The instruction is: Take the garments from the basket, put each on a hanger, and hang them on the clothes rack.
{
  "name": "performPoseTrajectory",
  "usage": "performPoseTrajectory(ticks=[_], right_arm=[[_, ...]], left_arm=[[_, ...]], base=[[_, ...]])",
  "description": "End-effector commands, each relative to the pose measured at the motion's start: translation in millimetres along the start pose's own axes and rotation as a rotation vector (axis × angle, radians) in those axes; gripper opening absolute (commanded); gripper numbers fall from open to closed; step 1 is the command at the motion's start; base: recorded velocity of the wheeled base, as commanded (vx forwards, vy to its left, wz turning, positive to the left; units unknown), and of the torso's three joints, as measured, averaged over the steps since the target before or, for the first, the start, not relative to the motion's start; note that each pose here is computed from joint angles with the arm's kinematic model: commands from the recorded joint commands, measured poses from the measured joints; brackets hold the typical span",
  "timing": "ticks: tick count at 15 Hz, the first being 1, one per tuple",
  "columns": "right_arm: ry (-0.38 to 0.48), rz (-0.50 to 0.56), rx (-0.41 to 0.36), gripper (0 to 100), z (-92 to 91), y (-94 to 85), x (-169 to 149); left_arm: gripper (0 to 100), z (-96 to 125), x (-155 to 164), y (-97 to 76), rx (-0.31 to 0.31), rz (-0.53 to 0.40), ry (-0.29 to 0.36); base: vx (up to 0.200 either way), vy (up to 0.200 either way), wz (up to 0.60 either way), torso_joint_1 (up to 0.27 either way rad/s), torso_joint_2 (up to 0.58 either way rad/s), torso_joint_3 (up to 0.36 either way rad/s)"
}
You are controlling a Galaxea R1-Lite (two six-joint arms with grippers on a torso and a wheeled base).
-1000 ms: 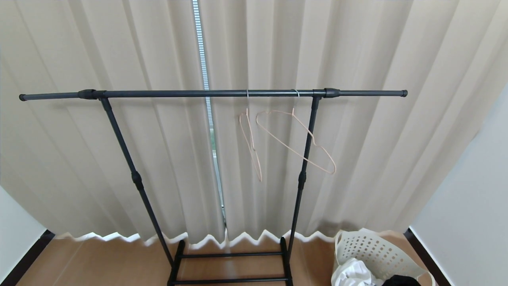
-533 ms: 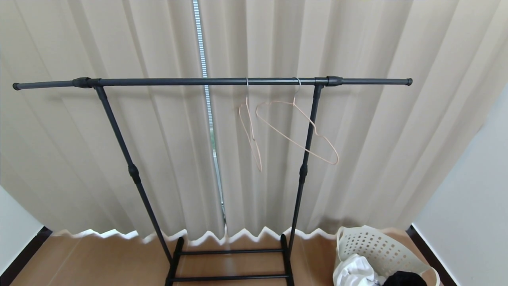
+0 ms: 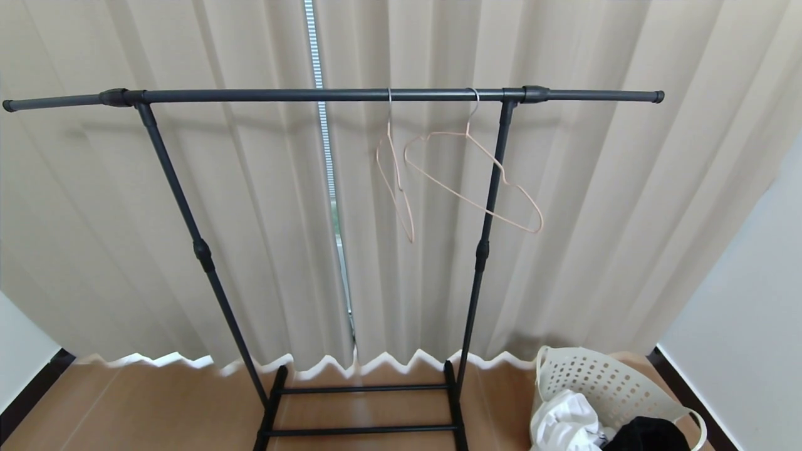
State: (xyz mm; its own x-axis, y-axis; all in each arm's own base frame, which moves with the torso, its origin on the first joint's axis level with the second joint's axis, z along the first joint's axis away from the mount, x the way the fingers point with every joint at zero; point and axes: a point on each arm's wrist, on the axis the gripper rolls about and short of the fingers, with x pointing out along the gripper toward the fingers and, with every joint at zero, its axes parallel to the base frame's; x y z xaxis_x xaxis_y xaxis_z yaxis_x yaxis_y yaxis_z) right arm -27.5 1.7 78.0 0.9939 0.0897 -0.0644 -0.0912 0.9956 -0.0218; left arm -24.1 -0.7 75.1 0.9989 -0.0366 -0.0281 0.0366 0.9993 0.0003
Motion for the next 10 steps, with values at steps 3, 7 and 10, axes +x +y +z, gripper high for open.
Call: performPoseTrajectory(ticks=[3,7,10], right_arm=[[0.001,0.001,0.000,100,0.0,0.0,0.1],[0.001,0.001,0.000,100,0.0,0.0,0.1],[0.001,0.001,0.000,100,0.0,0.0,0.1]], left_arm=[[100,0.1,0.1,0.0,0.000,0.000,0.001],[100,0.1,0.1,0.0,0.000,-0.002,0.001],[100,0.1,0.1,0.0,0.000,0.000,0.001]], base=[[0.000,0.000,0.00,-0.204,0.55,0.334],[0.000,0.000,0.00,-0.189,0.53,0.337],[0.000,0.000,0.00,-0.165,0.50,0.336]])
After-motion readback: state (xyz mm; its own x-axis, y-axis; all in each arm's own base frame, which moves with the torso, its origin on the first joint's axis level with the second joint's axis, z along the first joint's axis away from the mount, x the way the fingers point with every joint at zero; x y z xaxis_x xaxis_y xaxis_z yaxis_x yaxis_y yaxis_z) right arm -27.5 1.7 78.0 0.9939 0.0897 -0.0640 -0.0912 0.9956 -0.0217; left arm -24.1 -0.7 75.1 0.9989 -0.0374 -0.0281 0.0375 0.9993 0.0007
